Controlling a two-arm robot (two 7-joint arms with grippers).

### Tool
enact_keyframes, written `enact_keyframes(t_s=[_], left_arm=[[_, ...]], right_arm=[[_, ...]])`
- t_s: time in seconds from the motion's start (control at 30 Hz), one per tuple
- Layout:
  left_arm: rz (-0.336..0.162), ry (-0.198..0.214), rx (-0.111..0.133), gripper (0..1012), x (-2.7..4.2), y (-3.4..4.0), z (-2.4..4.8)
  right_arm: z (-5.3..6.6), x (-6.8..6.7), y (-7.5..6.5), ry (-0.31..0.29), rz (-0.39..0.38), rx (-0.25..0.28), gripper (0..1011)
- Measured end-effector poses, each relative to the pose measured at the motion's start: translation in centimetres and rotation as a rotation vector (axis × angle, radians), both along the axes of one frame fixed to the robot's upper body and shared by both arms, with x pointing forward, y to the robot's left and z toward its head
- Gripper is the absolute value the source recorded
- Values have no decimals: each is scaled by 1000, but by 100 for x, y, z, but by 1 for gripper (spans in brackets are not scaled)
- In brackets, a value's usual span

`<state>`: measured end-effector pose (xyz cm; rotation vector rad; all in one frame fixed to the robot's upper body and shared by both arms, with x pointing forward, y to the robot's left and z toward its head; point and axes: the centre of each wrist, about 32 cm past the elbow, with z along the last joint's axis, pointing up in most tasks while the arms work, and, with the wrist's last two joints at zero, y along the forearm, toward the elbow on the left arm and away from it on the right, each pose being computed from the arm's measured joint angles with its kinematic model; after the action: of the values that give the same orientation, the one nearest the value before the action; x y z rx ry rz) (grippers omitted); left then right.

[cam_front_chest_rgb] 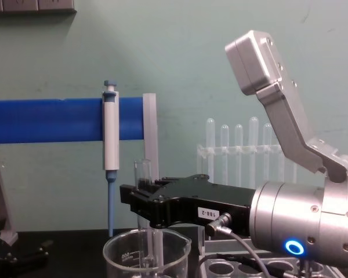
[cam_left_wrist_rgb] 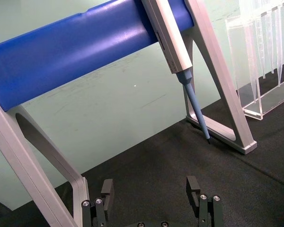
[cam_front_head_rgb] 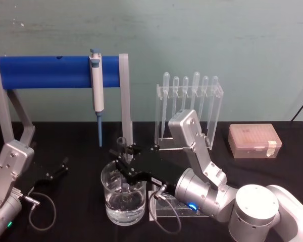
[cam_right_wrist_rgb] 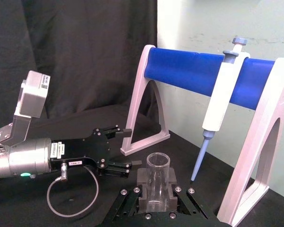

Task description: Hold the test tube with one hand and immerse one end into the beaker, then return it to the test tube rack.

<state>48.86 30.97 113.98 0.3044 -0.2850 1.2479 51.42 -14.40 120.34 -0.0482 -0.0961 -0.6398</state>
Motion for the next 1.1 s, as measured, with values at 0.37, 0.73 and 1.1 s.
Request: enact_keyframes(t_s=[0.37, 0.73, 1.1], left_arm=[[0, 0, 0, 1000, 0, 0, 0], [0, 0, 0, 1000, 0, 0, 0], [0, 0, 0, 1000, 0, 0, 0]], right_arm=[[0, 0, 0, 0, 0, 0, 228], [0, 0, 0, 0, 0, 0, 228], [0, 0, 0, 0, 0, 0, 228]])
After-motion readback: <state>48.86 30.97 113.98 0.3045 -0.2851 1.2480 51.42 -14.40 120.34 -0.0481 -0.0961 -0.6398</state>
